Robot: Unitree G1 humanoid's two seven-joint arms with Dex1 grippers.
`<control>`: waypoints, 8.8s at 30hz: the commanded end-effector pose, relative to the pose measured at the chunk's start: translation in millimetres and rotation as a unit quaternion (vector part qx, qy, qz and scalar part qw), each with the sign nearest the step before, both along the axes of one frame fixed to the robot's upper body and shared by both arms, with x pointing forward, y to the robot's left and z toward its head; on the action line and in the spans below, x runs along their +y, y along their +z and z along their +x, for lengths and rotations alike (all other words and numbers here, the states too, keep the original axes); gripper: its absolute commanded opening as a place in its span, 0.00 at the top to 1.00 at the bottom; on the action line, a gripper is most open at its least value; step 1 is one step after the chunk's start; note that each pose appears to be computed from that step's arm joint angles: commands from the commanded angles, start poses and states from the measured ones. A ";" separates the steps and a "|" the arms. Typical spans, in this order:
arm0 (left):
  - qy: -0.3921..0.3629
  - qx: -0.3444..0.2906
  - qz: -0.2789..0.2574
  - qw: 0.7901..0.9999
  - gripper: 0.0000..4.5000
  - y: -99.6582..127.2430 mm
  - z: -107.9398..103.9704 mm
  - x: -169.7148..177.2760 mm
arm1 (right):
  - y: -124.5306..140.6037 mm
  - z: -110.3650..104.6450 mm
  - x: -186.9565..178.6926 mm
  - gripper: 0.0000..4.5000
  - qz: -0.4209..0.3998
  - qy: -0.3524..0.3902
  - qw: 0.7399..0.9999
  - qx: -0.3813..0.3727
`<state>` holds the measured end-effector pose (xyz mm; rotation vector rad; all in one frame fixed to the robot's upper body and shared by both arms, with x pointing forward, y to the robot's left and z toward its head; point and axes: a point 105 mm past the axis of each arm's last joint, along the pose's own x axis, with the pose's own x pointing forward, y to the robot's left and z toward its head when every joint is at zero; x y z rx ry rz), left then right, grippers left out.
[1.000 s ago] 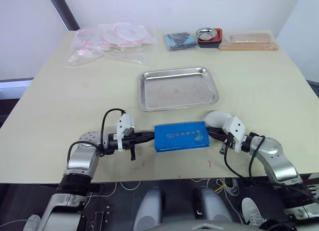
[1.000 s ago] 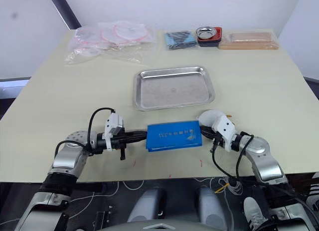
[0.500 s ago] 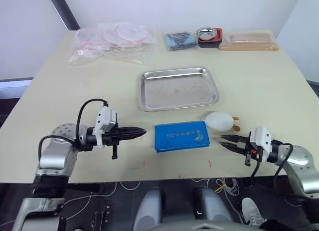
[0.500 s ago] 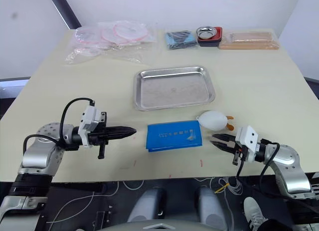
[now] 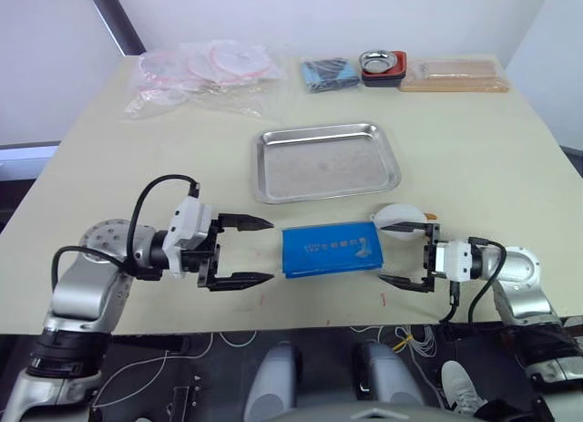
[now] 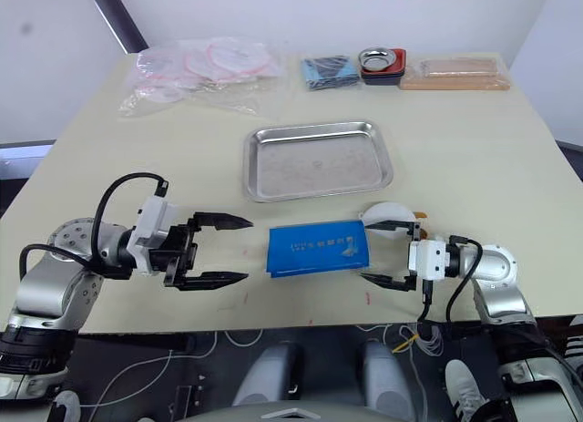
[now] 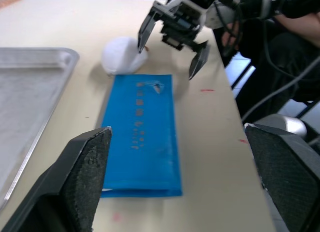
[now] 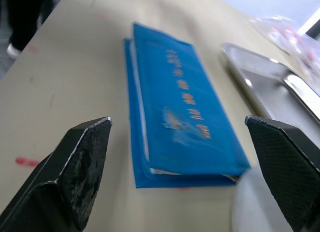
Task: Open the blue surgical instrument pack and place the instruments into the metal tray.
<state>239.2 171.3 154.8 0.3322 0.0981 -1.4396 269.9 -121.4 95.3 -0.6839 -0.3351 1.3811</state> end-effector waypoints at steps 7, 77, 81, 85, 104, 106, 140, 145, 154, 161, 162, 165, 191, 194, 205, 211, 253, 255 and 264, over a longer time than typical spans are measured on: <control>-0.024 -0.007 0.009 1.000 0.03 9.2 -19.5 -1.0 | -4.8 16.2 12.8 0.00 -0.036 0.023 0.997 -0.072; 0.040 0.035 -0.141 0.989 0.00 -24.6 78.3 -15.7 | 34.5 63.9 41.2 0.98 -0.033 0.053 0.983 0.171; 0.024 0.033 -0.134 0.990 0.00 -27.2 77.3 -20.1 | 32.5 63.6 39.4 0.98 -0.041 0.053 0.983 0.170; 0.010 0.038 -0.127 0.991 0.18 -31.6 75.2 -23.2 | 31.9 63.1 40.0 1.00 -0.042 0.053 0.983 0.170; -0.002 0.037 -0.131 0.991 1.00 -29.5 72.5 -25.2 | 61.8 60.7 20.2 0.45 0.060 0.018 0.977 0.202; -0.004 0.033 -0.133 0.991 1.00 -28.5 71.4 -26.5 | 66.0 61.8 9.6 0.26 0.084 -0.009 0.975 0.206; -0.014 0.036 -0.117 0.992 1.00 -36.4 73.1 -25.7 | 46.1 39.7 -76.1 0.99 0.144 -0.174 0.918 0.327; -0.020 0.037 -0.107 0.993 1.00 -38.3 74.1 -24.6 | 69.3 33.5 -78.9 0.99 0.172 -0.163 0.920 0.312; -0.026 0.038 -0.101 0.994 1.00 -39.4 79.9 -29.1 | 122.0 36.0 -45.2 0.99 0.285 -0.094 0.904 0.305; -0.036 0.036 -0.096 0.994 1.00 -40.3 82.2 -34.7 | 120.7 45.4 5.6 0.99 0.228 -0.073 0.930 0.279; -0.037 0.037 -0.095 0.994 1.00 -41.0 82.2 -35.4 | 121.4 45.8 13.1 0.99 0.221 -0.063 0.934 0.275; -0.040 0.037 -0.093 0.994 1.00 -41.2 83.3 -37.1 | 121.4 50.5 34.1 0.99 0.193 -0.046 0.946 0.255; -0.038 0.034 -0.095 0.994 1.00 -41.7 84.1 -44.0 | 121.6 44.5 126.5 0.99 0.230 0.002 0.959 0.167; -0.038 0.034 -0.095 0.994 1.00 -41.4 84.8 -44.1 | 125.6 41.1 125.8 0.99 0.243 0.012 0.954 0.177; -0.044 0.031 -0.083 0.995 1.00 -45.6 83.8 -45.3 | 146.5 39.2 147.1 0.99 0.290 0.020 0.942 0.169; -0.040 0.030 -0.082 0.995 1.00 -46.9 83.5 -43.1 | 123.7 29.5 137.1 0.99 0.212 0.047 0.965 0.145; -0.037 0.021 -0.076 0.996 1.00 -47.9 83.8 -42.6 | 40.6 48.8 25.9 0.03 0.070 -0.024 0.973 0.217; -0.038 0.021 -0.074 0.996 1.00 -48.2 83.5 -42.4 | 40.8 49.2 26.9 0.03 0.074 -0.021 0.974 0.215; -0.026 0.018 -0.083 0.996 1.00 -42.0 88.1 -41.2 | 39.3 47.0 33.1 0.19 0.075 0.006 0.970 0.229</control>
